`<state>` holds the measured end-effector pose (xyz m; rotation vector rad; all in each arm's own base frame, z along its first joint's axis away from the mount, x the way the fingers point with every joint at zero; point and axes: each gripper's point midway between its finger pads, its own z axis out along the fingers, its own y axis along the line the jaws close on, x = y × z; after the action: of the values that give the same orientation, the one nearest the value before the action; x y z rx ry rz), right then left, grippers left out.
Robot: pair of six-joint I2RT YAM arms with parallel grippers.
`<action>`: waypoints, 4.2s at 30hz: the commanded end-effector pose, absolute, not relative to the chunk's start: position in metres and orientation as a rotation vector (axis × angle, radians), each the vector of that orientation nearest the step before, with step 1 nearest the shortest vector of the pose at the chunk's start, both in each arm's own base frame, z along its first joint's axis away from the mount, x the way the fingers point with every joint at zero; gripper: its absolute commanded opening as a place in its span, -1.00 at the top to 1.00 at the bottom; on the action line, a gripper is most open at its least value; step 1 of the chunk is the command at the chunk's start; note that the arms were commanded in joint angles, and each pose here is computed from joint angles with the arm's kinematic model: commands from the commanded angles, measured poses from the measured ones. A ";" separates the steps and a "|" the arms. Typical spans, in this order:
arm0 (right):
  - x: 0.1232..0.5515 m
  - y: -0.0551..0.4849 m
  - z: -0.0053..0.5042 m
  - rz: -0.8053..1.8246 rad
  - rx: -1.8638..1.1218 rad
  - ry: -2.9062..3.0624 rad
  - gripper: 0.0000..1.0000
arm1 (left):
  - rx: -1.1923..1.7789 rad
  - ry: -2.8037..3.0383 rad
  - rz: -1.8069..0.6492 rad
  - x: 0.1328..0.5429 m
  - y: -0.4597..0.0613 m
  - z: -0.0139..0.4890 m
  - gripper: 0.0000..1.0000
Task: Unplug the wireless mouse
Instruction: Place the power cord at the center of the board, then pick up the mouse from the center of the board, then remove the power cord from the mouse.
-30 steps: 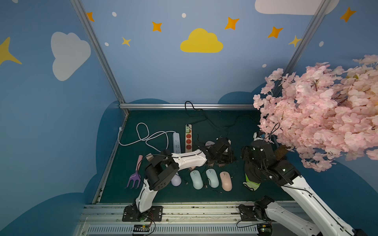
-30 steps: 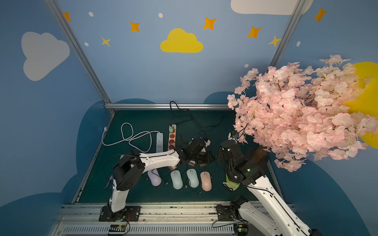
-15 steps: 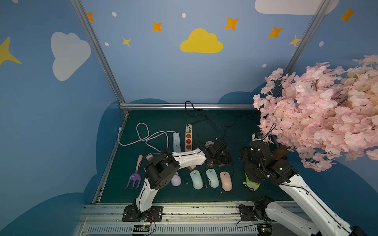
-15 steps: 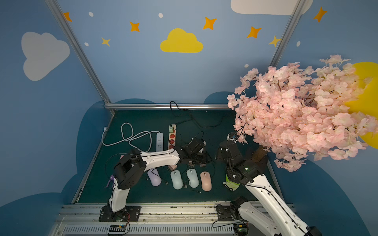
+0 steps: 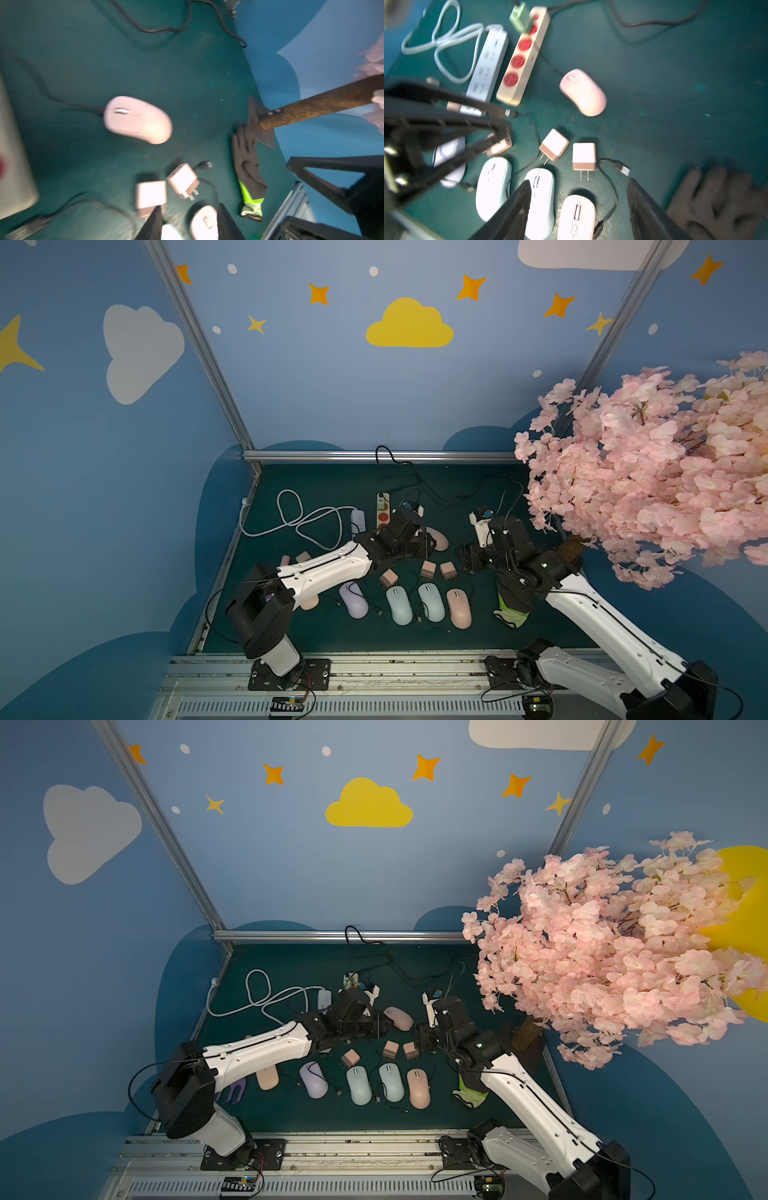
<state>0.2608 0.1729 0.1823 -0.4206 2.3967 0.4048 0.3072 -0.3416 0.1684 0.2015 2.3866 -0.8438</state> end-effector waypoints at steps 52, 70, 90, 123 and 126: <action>0.390 0.235 0.021 0.167 -1.344 2.653 -0.19 | -0.209 2.323 -1.088 0.353 -0.203 0.161 -0.29; 0.377 0.253 0.112 0.362 -1.064 2.550 0.67 | -0.100 2.346 -0.977 0.365 -0.220 0.166 -0.30; 0.315 0.273 0.164 0.632 -0.885 2.445 1.00 | -0.181 2.246 -1.186 0.384 -0.286 0.177 -0.42; 0.282 0.292 0.173 0.850 -0.928 2.324 1.00 | -0.349 2.200 -1.316 0.398 -0.295 0.177 0.21; 0.282 0.291 0.172 0.846 -0.932 2.329 1.00 | -0.351 2.201 -1.316 0.398 -0.295 0.176 0.27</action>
<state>0.2886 0.2887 0.1617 -0.8957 2.3735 0.8259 0.3924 -0.2937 0.1742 -0.3610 2.2103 -1.3201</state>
